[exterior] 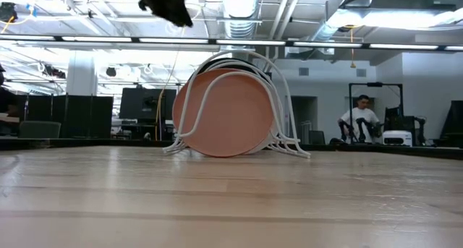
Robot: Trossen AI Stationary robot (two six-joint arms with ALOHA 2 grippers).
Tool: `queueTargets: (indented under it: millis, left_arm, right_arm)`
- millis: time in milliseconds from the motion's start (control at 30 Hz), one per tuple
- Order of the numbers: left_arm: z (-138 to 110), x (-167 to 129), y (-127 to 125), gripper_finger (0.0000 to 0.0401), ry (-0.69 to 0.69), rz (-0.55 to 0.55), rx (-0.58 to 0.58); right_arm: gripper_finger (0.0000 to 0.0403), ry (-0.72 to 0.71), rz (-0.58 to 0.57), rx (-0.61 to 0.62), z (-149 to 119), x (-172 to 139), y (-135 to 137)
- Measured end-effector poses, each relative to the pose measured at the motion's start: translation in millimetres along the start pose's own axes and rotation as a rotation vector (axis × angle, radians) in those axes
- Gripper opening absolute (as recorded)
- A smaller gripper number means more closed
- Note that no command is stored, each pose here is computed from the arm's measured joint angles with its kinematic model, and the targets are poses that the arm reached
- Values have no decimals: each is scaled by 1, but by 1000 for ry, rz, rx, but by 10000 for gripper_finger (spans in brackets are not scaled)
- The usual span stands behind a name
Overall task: Sort dishes
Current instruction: Adjust the plates
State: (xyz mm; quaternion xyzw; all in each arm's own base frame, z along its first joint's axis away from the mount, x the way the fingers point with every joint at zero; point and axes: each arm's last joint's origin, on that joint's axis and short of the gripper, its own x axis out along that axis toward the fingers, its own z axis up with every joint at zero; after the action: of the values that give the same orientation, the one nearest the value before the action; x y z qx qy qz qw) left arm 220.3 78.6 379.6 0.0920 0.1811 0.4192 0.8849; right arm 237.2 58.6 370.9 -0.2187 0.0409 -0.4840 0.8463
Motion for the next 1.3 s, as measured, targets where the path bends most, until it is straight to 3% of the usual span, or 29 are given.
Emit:
queueTargets:
  millis: [300, 400, 533, 667, 767, 867, 1000, 1100, 1300]
  left_arm:
    - [2, -54, 16, 185, -73, -233, -60]
    - [-10, -56, 13, 185, 33, -336, -60]
    - [-32, -57, 3, 185, 283, -512, -51]
    - [-60, -52, -19, 185, 404, -594, -7]
    - [-86, -46, -35, 185, 419, -596, 43]
    - [-113, -38, -46, 185, 436, -529, 70]
    - [-131, -27, -58, 185, 335, -433, -25]
    - [-144, -21, -70, 185, 253, -465, -110]
    - [-163, -13, -83, 185, 282, -419, -78]
  right_arm:
    - [116, 27, -10, 0, 0, -2, 0]
    - [116, 34, -15, 18, -1, -2, 0]
    - [116, 39, -8, 37, -1, -4, 1]
    - [116, 38, -6, 34, -1, -4, 2]
    - [116, 41, -11, 34, -1, -3, 1]
    - [116, 41, -11, 31, -2, -3, 2]
    - [116, 41, -10, 29, -2, -3, 2]
    - [116, 41, -10, 32, -2, -3, 2]
    - [116, 41, -10, 31, -2, -3, 2]
